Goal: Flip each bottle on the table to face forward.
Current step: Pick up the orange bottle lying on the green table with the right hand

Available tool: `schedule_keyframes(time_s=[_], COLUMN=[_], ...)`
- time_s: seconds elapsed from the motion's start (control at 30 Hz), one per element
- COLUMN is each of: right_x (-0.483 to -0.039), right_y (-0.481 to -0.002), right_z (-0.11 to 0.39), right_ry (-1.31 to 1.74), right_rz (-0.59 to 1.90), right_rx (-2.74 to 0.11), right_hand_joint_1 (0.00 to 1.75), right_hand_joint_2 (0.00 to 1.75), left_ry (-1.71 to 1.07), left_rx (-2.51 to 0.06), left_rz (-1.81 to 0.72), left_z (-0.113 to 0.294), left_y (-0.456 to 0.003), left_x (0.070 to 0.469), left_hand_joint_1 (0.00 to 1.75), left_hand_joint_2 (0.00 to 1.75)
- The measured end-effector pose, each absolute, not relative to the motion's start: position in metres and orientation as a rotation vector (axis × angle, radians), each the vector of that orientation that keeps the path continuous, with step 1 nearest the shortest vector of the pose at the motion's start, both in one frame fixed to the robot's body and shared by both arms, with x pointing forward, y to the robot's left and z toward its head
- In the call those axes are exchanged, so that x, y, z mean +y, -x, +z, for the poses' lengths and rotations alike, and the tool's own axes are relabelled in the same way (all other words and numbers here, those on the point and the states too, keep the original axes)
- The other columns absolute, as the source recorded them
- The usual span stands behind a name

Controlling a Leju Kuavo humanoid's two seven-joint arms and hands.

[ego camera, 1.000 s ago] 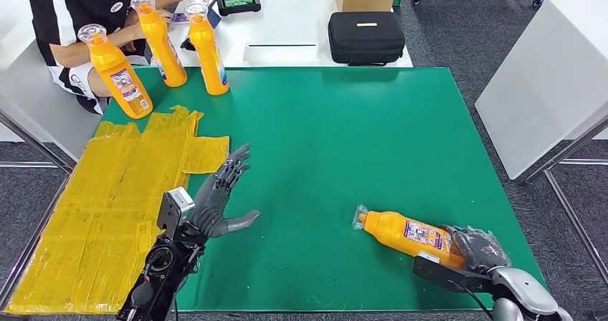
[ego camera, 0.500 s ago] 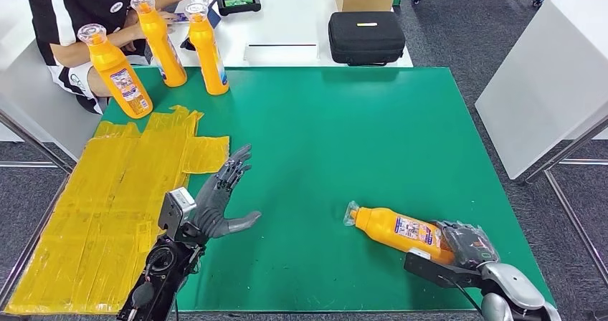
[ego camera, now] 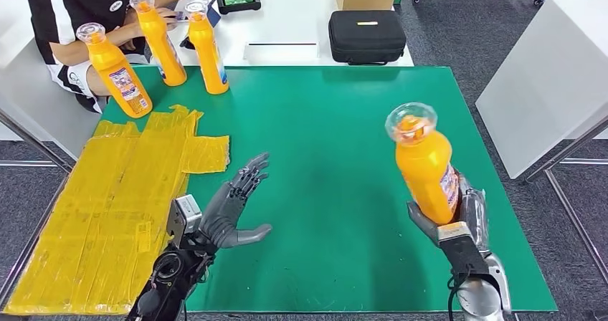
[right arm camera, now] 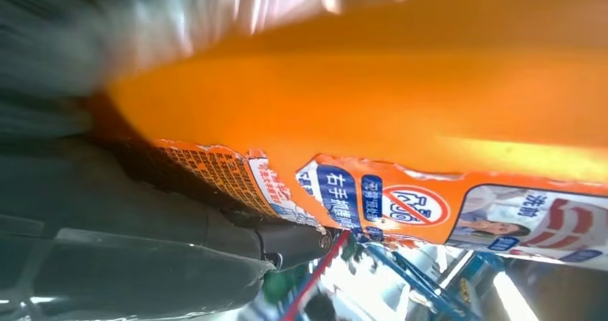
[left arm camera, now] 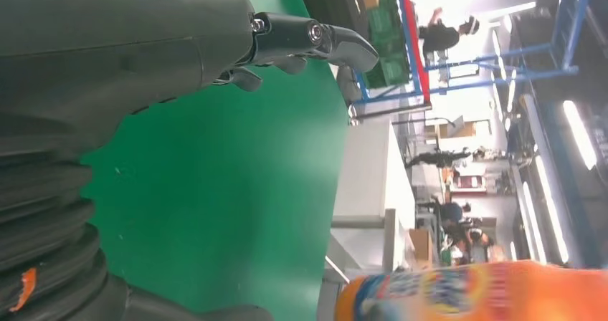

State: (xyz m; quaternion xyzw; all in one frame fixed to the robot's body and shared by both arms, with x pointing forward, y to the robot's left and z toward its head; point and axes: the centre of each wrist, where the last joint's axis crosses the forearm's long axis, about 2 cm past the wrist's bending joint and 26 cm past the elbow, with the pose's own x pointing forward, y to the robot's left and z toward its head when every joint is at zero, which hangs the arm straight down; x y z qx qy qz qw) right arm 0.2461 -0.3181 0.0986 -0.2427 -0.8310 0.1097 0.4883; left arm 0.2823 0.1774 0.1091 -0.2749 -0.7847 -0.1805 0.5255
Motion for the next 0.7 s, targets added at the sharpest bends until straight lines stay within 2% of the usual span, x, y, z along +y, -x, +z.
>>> schedule_keyframes(time_s=[0.13,0.33,0.53,0.7], right_x=[-0.291,-0.259,-0.221,-0.182], right_y=[-0.261,-0.273,-0.286,-0.287], right_z=[0.107,0.116,0.124,0.114], right_ry=[0.470,0.295,0.132,-0.018], right_rz=[0.124,0.085,0.168,0.353], right_rx=[-2.067,-2.111,-2.139,-2.102], right_hand_joint_1=[1.75,1.75,1.75,1.75], right_hand_joint_2=[1.75,1.75,1.75,1.75], left_ry=[0.685,0.744,0.869,0.918], left_rx=[-1.867,-1.852,-1.863,-1.876], left_rz=[-0.453,-0.445,-0.412,-0.413], left_z=[0.115,0.123,0.136,0.141], left_y=[-0.283,-0.283,-0.283,-0.284], left_x=[0.166,0.154,0.147,0.144], left_hand_joint_1=[0.00,0.00,0.00,0.00], left_hand_joint_2=[1.75,1.75,1.75,1.75])
